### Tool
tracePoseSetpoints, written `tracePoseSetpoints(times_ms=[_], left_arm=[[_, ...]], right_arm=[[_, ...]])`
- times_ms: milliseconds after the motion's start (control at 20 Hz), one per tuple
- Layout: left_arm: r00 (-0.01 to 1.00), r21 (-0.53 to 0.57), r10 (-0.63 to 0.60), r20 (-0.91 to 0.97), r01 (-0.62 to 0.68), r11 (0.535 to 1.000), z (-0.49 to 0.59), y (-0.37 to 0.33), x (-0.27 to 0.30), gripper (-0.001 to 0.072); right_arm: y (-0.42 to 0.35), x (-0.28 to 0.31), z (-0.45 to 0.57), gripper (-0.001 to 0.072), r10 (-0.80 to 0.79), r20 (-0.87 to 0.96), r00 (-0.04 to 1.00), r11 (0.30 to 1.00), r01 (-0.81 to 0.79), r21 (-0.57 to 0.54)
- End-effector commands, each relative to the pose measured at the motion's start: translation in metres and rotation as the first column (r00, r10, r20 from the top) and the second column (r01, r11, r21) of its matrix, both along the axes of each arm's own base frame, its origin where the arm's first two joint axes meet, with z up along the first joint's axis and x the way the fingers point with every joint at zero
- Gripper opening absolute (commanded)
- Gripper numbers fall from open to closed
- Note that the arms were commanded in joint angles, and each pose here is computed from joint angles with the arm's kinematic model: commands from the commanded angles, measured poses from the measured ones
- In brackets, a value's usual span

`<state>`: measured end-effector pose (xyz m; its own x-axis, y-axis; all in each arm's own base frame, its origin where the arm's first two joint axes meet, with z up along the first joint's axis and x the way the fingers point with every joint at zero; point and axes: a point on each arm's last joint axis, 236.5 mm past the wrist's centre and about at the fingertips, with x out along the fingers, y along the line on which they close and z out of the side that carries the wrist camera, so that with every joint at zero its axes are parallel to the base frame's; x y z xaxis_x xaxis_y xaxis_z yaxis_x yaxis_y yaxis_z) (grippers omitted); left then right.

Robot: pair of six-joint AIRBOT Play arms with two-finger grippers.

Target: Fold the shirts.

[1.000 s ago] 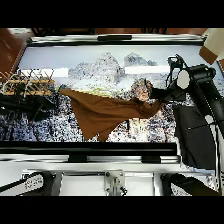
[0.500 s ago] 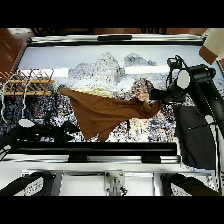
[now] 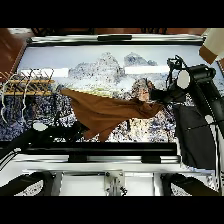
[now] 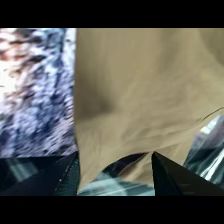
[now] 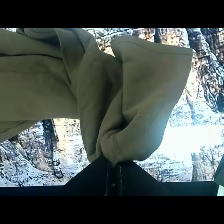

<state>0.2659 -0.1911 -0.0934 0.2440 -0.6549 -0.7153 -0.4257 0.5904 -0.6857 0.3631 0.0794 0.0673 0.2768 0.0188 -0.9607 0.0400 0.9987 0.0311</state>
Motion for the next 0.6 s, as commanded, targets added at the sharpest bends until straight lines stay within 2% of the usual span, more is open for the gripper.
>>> tracePoseSetpoints(times_ms=[0,50,150,250,400,450,550], left_arm=[[0.999,0.006,0.040,0.012,-0.040,0.999,-0.002,-0.004,0.007,0.0494],[0.999,0.010,0.035,0.016,-0.035,0.999,-0.003,-0.005,0.007,0.0395],[0.999,0.017,0.025,0.023,-0.025,1.000,-0.004,-0.008,0.006,0.0041],[0.998,0.027,0.012,0.054,-0.013,1.000,-0.002,-0.007,0.009,0.0032],[0.954,0.043,-0.103,0.281,0.095,0.995,0.051,-0.012,0.035,0.0031],[0.906,0.071,-0.142,0.399,0.124,0.990,0.085,-0.010,0.049,0.0031],[0.719,0.199,-0.234,0.654,0.135,0.971,0.184,0.009,0.075,0.0030]], right_arm=[[0.000,-0.001,-0.001,0.0058,0.000,-0.004,1.000,1.000,0.000,0.000],[0.000,-0.001,-0.001,0.0058,0.000,-0.004,1.000,1.000,0.000,0.000],[0.001,-0.001,-0.001,0.0058,0.000,-0.006,1.000,1.000,0.000,0.004],[0.003,-0.002,-0.001,0.0059,0.001,-0.008,1.000,1.000,-0.001,0.013],[-0.001,0.001,0.008,0.0058,0.002,0.021,1.000,1.000,-0.002,0.000],[-0.005,0.004,0.023,0.0058,0.008,0.068,0.998,1.000,-0.007,-0.011],[-0.019,0.013,0.081,0.0058,0.019,0.229,0.973,0.999,-0.009,-0.049]])
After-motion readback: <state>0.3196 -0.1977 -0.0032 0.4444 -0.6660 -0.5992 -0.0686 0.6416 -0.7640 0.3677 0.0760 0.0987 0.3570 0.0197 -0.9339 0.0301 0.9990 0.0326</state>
